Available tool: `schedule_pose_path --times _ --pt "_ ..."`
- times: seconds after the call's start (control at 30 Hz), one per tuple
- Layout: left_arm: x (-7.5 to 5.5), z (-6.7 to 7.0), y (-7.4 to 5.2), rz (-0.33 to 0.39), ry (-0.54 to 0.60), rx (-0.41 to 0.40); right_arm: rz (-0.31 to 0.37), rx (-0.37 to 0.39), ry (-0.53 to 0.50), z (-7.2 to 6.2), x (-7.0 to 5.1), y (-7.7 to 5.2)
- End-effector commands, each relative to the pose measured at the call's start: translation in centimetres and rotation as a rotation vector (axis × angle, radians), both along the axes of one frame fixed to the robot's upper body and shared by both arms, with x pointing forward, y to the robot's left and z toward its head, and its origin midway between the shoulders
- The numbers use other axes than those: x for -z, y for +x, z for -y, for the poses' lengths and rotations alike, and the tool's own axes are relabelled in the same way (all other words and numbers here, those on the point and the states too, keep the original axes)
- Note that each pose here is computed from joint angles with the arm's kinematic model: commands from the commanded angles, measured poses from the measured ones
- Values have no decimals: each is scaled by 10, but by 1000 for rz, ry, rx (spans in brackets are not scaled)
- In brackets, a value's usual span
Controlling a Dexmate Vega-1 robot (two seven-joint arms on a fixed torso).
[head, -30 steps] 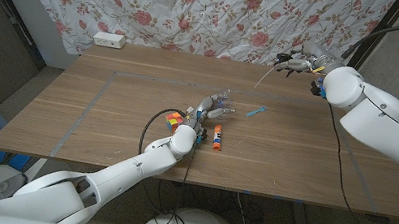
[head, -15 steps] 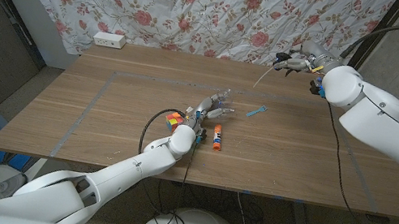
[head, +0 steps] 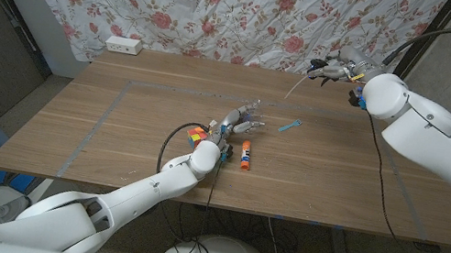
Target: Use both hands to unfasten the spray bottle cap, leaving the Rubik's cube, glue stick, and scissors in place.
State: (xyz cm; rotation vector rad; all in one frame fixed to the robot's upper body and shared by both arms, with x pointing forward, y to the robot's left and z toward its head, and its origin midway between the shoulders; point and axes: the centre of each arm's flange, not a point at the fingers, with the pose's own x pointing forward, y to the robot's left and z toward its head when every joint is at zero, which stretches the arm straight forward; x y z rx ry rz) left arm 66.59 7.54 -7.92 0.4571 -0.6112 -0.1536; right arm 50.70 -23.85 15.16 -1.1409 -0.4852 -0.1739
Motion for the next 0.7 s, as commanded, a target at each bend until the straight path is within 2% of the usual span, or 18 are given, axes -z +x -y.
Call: schedule_pose_path --times 0.03,0.7 --pt "2 -5 -3 2 -1 3 -1 -2 -1 -2 1 1" --pt "6 -12 -7 -7 -11 -2 -1 -4 -4 -5 1 -2"
